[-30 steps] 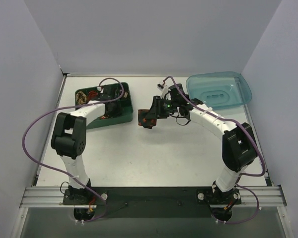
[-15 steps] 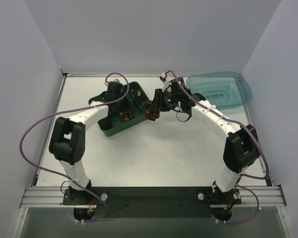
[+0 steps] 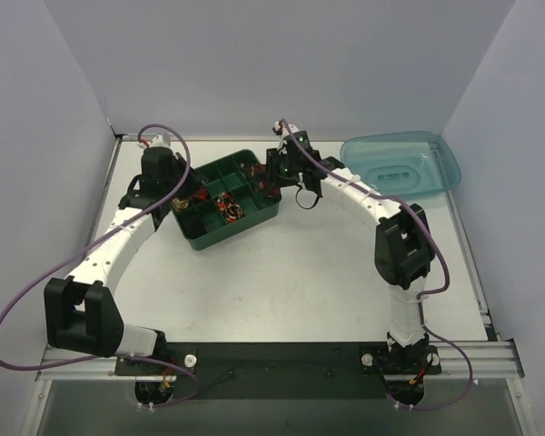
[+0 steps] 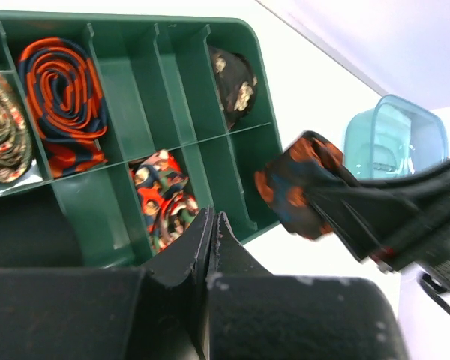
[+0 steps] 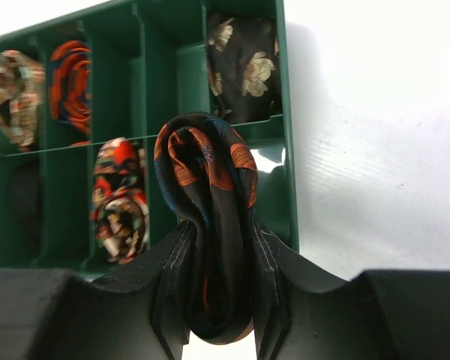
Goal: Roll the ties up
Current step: Place the tie in the storage box.
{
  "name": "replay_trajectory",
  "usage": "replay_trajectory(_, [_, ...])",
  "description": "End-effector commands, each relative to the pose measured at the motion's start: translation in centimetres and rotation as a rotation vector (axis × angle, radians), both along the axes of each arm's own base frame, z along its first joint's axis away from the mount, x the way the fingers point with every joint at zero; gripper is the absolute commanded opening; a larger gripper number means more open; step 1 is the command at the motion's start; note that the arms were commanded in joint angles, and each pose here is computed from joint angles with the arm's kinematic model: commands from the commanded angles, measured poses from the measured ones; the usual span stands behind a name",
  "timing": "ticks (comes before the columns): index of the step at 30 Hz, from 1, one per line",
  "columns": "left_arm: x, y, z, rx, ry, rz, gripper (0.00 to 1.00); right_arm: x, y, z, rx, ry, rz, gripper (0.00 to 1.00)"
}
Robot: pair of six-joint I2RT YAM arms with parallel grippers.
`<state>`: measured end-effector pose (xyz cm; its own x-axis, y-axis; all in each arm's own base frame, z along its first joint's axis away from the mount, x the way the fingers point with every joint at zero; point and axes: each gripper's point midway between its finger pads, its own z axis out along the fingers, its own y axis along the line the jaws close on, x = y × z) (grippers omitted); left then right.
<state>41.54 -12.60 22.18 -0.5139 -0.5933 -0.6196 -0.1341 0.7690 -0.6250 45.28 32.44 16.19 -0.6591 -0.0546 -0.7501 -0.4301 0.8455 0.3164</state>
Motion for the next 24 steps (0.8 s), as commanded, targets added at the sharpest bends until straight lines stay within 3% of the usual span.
replay_trajectory(1, [-1.1, 0.8, -0.4, 0.032, 0.003, -0.013, 0.04, 2.6, 1.2, 1.3, -0.065, -0.204, -0.092, 0.00])
replay_trajectory(6, [-1.5, 0.9, -1.9, 0.029, 0.032, -0.021, 0.04, 3.8, 1.3, 0.1, -0.161, -0.305, -0.205, 0.00])
replay_trajectory(14, [-2.2, 0.5, -3.4, 0.016, 0.054, -0.043, 0.04, 5.3, -0.2, -1.7, -0.232, -0.333, -0.319, 0.00])
replay_trajectory(24, [-2.4, 0.2, -4.6, 0.008, 0.073, -0.058, 0.04, 5.4, 0.5, -3.0, -0.240, -0.333, -0.272, 0.00])
